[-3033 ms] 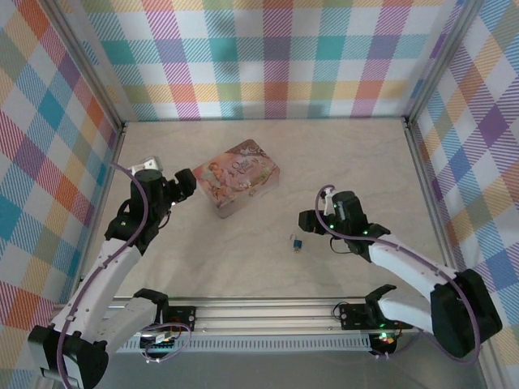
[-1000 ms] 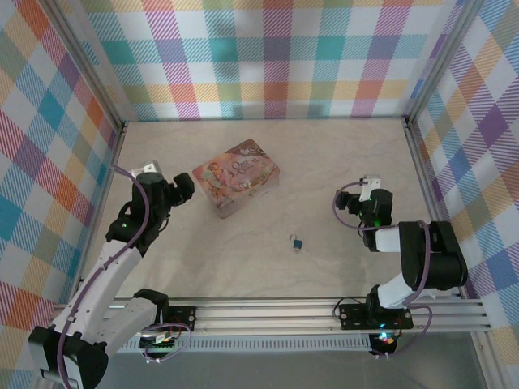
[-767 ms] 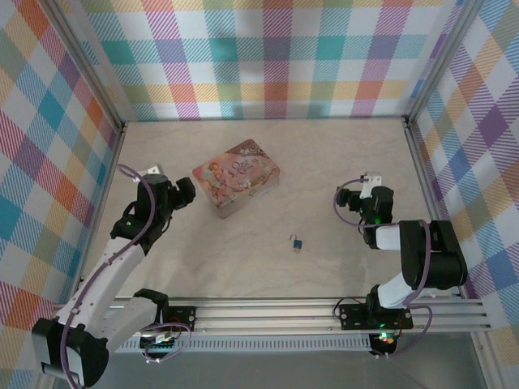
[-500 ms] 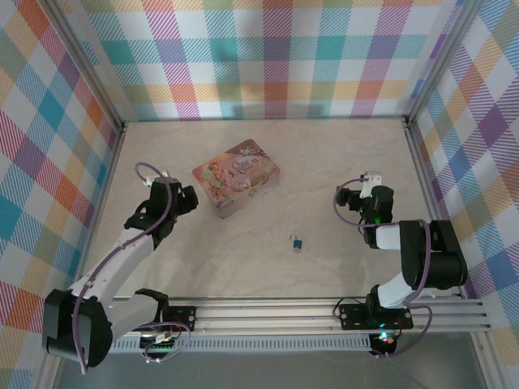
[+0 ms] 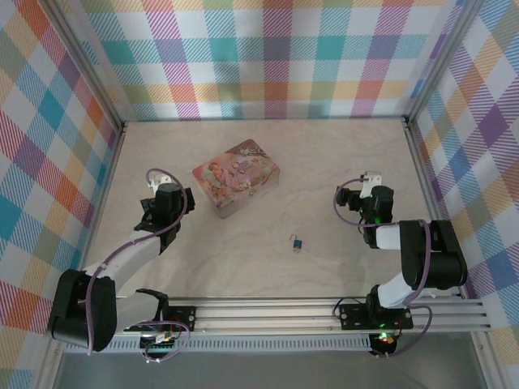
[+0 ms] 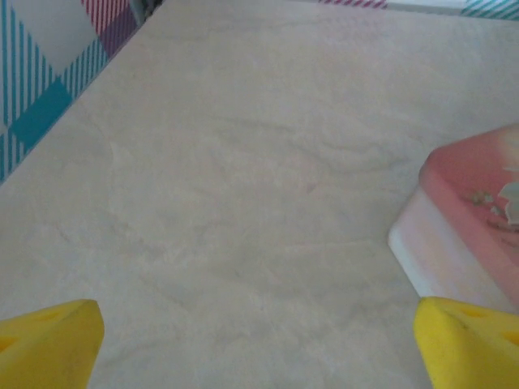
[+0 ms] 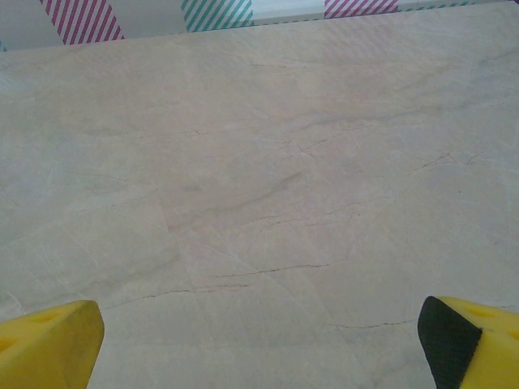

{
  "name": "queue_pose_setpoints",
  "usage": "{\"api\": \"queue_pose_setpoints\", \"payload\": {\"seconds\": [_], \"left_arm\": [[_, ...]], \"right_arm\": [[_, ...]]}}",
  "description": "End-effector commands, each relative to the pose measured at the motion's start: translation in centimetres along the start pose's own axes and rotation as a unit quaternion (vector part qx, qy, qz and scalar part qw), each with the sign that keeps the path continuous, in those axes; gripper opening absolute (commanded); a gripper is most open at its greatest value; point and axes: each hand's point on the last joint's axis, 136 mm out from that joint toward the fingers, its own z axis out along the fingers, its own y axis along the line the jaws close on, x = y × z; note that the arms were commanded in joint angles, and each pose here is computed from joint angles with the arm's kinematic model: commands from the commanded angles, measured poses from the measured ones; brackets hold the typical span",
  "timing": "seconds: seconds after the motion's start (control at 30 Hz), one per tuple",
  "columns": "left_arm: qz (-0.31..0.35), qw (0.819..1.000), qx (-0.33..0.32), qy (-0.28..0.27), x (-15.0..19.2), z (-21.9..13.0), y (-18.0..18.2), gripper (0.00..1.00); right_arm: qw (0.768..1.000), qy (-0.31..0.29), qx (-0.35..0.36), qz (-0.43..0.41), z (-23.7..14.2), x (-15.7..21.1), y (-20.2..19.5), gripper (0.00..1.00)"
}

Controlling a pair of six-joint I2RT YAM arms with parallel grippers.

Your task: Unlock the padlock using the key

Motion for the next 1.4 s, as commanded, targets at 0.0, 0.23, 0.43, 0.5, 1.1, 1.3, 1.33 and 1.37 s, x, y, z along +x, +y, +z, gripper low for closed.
{"api": "queue_pose_setpoints", "payload": {"seconds": [0.0,0.23,0.43,0.5,1.1,1.3,1.33,1.37], "left_arm": [[0.021,0.998,-0.002,-0.053,-1.2,1.2,0.0,0.97],[0.042,0.996,0.027,-0.069,0.4,3.5,-1.8,0.97],[0.029,0.995,0.063,-0.072,1.4,4.0,-2.0,0.97],[0.014,0.995,0.069,-0.066,1.8,4.3,-1.6,0.98],[-0.009,0.996,0.068,-0.05,2.5,5.5,-0.8,1.0],[-0.009,0.996,0.067,-0.05,2.5,5.5,-0.8,1.0],[-0.008,0.996,0.068,-0.05,2.5,5.5,-0.8,1.0],[-0.008,0.996,0.067,-0.05,2.5,5.5,-0.8,1.0]], "right_arm": [[1.0,-0.013,-0.005,-0.005,0.2,-1.0,0.1,1.0],[1.0,-0.013,-0.005,-0.005,0.2,-1.0,0.0,1.0],[1.0,-0.013,-0.005,-0.005,0.2,-1.0,0.0,1.0],[1.0,-0.013,-0.005,-0.005,0.2,-1.0,0.1,1.0],[1.0,-0.012,-0.005,-0.01,0.2,-0.9,0.2,1.0],[1.0,-0.01,-0.006,-0.01,0.3,-1.0,0.2,1.0],[1.0,-0.011,-0.006,-0.01,0.3,-1.0,0.2,1.0],[1.0,-0.01,-0.006,-0.01,0.3,-1.0,0.2,1.0]]}}
